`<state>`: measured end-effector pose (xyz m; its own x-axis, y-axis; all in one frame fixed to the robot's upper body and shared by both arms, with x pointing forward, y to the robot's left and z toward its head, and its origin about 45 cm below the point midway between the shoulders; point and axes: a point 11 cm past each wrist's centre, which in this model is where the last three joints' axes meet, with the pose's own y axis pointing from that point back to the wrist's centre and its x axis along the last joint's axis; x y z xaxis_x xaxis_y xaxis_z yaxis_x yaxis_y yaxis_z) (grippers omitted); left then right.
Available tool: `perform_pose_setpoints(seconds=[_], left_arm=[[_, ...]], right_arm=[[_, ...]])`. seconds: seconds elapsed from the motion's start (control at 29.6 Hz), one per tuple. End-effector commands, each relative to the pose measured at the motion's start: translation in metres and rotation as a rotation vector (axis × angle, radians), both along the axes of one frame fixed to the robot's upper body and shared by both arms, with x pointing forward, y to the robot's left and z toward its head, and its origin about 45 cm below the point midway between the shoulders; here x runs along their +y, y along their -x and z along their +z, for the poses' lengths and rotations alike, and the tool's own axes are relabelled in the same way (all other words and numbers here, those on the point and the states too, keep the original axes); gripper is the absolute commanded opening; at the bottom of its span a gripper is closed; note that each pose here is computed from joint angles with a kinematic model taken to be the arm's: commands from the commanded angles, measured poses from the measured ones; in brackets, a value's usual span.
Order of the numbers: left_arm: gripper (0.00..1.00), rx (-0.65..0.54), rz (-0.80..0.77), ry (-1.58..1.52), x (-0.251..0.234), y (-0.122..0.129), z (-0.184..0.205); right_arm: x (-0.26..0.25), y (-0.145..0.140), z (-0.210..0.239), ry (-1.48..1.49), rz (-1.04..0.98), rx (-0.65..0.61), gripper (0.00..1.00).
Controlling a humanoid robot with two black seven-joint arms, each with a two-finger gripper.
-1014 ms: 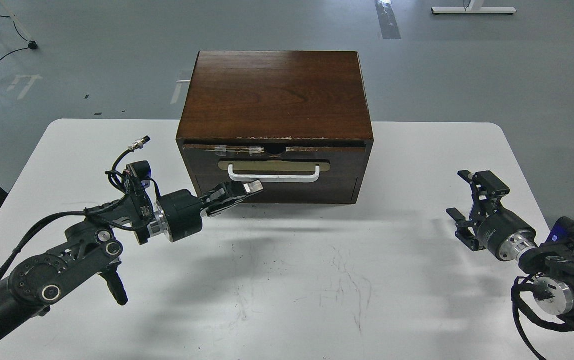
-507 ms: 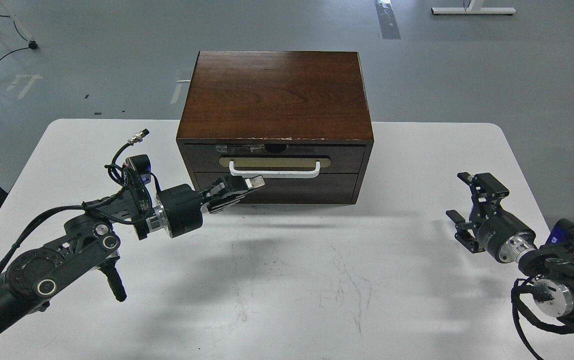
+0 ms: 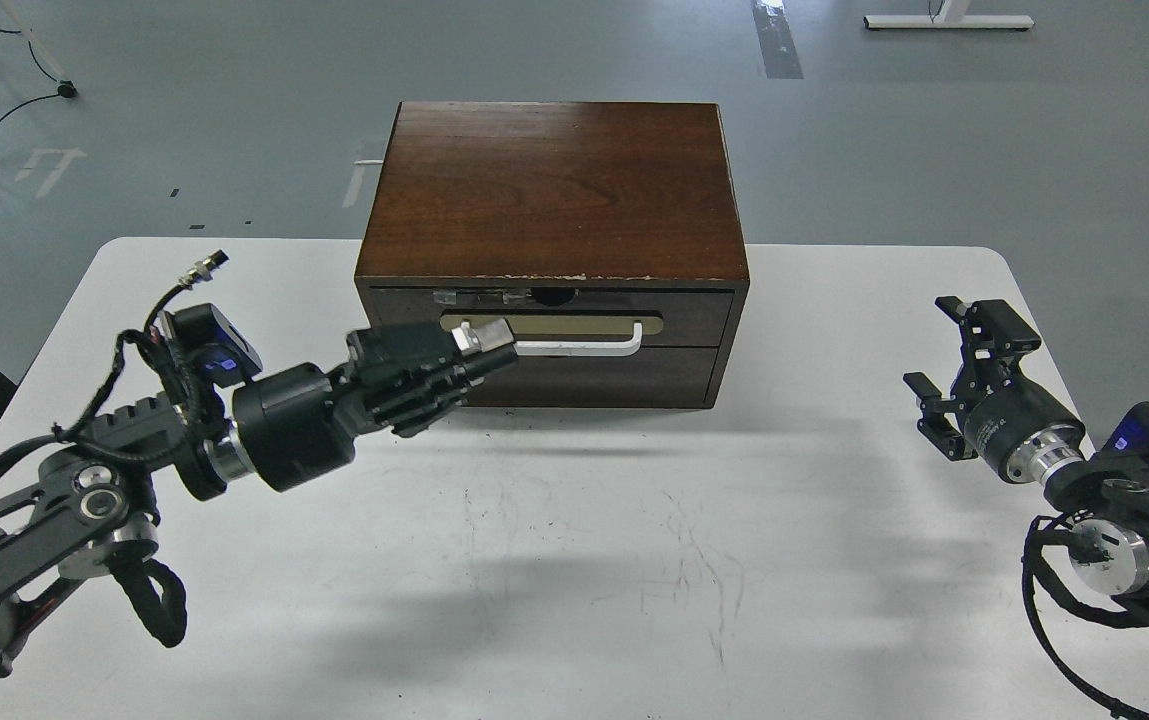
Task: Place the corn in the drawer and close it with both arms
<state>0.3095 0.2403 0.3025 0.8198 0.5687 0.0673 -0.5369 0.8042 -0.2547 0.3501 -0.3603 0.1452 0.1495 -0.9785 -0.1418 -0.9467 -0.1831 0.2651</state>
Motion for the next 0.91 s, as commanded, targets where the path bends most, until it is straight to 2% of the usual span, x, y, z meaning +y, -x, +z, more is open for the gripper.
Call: perform_pose_setpoints(seconds=[0.0,0.17,0.37,0.54,0.88], left_arm=[[1.00,0.001,0.091,0.095,0.028,-0.013,0.025],[1.00,-0.047,0.227,0.184,0.058,-0.025,0.053],[1.00,-0.019,0.472,0.255,0.102,-0.042,0.050],[1.00,0.045,0.533,0.323,0.123,-0.047,0.040],[1.00,0.139,0.579,0.371,0.134,-0.037,0.010]], right_arm=[[0.001,-0.009,0.010,-0.016,-0.014,-0.033,1.00],[-0.006,-0.030,0.039,-0.050,-0.062,-0.121,1.00],[-0.006,-0.047,0.068,-0.073,-0.059,-0.196,1.00],[-0.002,-0.051,0.079,-0.091,-0.052,-0.219,1.00],[-0.001,-0.048,0.080,-0.105,-0.028,-0.217,1.00]])
